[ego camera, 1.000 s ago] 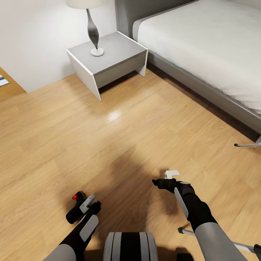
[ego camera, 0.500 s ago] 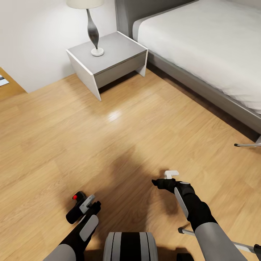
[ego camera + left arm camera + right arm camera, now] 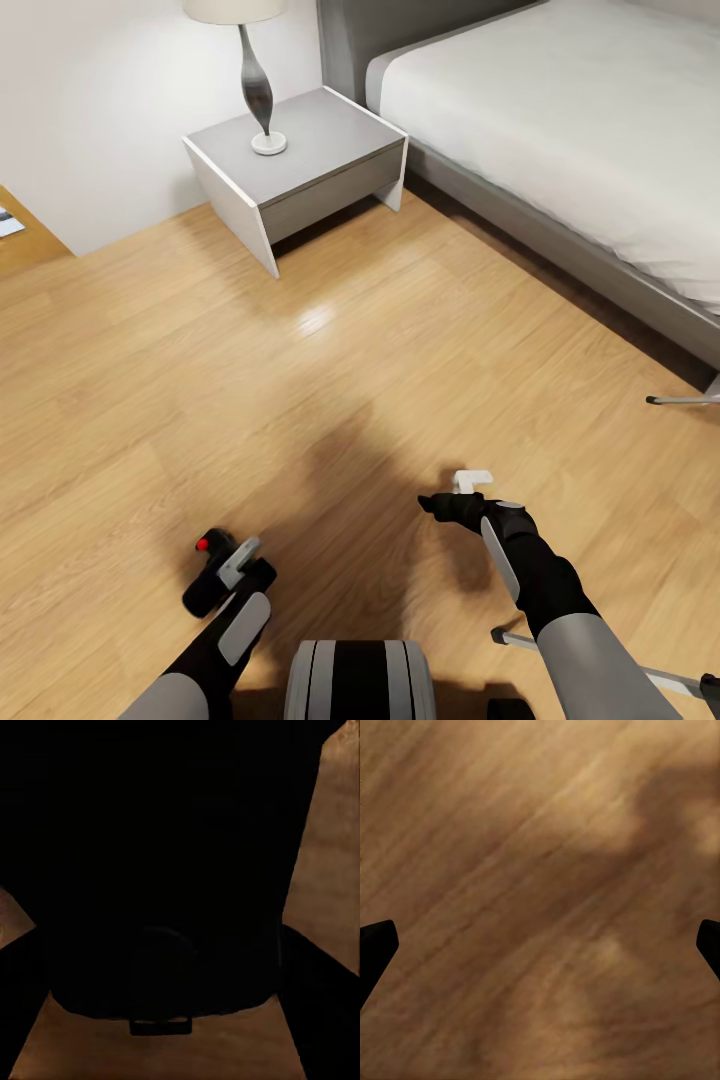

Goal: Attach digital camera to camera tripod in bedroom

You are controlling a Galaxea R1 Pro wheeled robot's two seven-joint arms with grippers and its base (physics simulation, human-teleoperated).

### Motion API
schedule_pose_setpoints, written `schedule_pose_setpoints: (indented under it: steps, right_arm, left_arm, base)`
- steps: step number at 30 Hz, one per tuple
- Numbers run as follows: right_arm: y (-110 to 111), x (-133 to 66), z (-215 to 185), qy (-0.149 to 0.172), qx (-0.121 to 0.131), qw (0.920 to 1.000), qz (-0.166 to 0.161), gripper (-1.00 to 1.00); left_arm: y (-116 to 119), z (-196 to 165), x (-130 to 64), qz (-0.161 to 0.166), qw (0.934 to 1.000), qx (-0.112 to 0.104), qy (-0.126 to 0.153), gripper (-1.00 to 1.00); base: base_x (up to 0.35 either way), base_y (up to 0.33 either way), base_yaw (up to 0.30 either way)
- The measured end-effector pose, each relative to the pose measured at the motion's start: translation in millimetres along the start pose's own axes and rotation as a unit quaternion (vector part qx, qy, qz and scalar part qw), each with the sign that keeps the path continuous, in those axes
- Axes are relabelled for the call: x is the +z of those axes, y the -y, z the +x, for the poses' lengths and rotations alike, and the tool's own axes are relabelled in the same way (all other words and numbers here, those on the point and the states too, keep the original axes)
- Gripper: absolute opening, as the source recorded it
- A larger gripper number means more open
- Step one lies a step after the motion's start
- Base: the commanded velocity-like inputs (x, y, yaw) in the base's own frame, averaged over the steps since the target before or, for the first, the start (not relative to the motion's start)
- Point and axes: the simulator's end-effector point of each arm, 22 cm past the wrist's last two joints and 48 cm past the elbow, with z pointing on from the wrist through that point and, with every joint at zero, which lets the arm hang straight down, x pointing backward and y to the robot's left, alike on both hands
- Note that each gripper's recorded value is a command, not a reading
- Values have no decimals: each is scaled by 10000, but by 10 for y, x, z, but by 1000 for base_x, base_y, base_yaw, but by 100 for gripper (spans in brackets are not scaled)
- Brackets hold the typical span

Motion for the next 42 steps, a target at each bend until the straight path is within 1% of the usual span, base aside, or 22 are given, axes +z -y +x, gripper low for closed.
schedule_pose_setpoints:
  steps: [11,17,20,21,22,23,24,28,29,31,34,35,36,37,39,40,41,42]
  right_arm:
    - [0,1,2,-3,1,10000,-1,100]
    - [0,2,6,-7,2,10000,0,100]
    - [0,0,3,-3,1,10000,-1,100]
    - [-1,0,1,-1,2,10000,-2,100]
    - [-1,0,0,0,3,10000,-2,100]
    - [-3,-1,0,1,3,10000,-7,100]
    - [-5,-1,-1,2,3,10000,-11,100]
    - [-16,-2,-5,6,3,10000,-40,100]
    - [-23,-4,-6,7,0,10000,-62,100]
    - [-36,-4,-7,9,-2,10000,-91,100]
    - [-59,-7,-14,16,-4,9999,-144,100]
    - [-73,-9,-20,22,-4,9998,-180,100]
    - [-81,-10,-21,24,-4,9998,-196,100]
    - [-93,-11,-24,27,-3,9997,-226,100]
    - [-104,-12,-25,29,-1,9997,-251,100]
    - [-116,-14,-29,34,-1,9996,-279,100]
    - [-158,-18,-31,35,0,9993,-378,100]
    - [-175,-20,-32,35,-1,9991,-418,100]
  left_arm:
    - [24,-28,-3,30,10000,-25,26,-100]
    - [114,-110,-23,116,9998,-40,124,-100]
    - [308,-302,-76,318,9989,-64,349,-100]
    - [503,-512,-153,503,9969,-22,609,-100]
    - [582,-598,-192,574,9958,-9,718,-100]
    - [676,-728,-256,632,9939,61,902,-100]
    - [709,-790,-288,635,9931,79,987,-100]
    - [828,-961,-409,626,9895,242,1282,-100]
    - [929,-1008,-480,689,9872,349,1394,-100]
    - [1050,-1026,-556,791,9850,453,1465,-100]
    - [1267,-1011,-684,1008,9810,657,1520,-100]
    - [1405,-988,-768,1155,9783,796,1525,-100]
    - [1467,-978,-808,1222,9771,851,1522,-100]
    - [1568,-961,-875,1333,9749,951,1508,-100]
    - [1639,-942,-923,1409,9735,1029,1476,-100]
    - [1684,-911,-951,1457,9729,1100,1417,-100]
    - [1718,-848,-968,1483,9729,1218,1287,-100]
    - [1721,-837,-970,1481,9729,1250,1263,-100]
  base:
    - [0,0,0]
    - [0,0,0]
    - [0,0,0]
    - [0,0,0]
    - [0,0,0]
    - [0,0,0]
    - [0,0,0]
    - [0,0,0]
    - [0,0,0]
    - [0,0,0]
    - [0,0,0]
    - [0,0,0]
    - [0,0,0]
    - [0,0,0]
    - [0,0,0]
    - [0,0,0]
    - [0,0,0]
    - [0,0,0]
